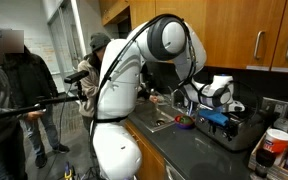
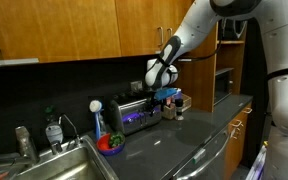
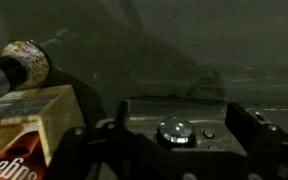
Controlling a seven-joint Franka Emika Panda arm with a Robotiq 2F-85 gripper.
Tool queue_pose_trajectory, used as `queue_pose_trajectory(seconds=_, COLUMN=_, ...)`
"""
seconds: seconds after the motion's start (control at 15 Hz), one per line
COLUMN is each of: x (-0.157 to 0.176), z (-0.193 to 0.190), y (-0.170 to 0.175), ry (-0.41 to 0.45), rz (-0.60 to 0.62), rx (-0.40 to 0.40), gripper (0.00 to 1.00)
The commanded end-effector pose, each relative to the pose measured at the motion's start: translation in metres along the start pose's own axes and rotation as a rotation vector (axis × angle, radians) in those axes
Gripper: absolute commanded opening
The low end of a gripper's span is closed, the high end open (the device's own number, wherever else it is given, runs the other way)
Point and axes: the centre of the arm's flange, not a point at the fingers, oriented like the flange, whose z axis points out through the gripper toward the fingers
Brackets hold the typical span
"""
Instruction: Turn the knob on the right side of the toaster in a clockwise direction
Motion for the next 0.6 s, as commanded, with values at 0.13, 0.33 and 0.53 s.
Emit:
queue_pose_trajectory(seconds=0.13, x=0.007, z=0.002, y=-0.006, ry=0.000, rz=0.002, rx=0.008, gripper=1.00)
queue_pose_trajectory(seconds=0.33, x=0.012, z=0.001, y=0.008, ry=0.013, rz=0.021, rx=-0.001, gripper=1.00)
queue_pose_trajectory(seconds=0.53, x=0.018, z=-0.004, y=0.024, ry=0.031, rz=0.048, rx=-0.005, gripper=1.00)
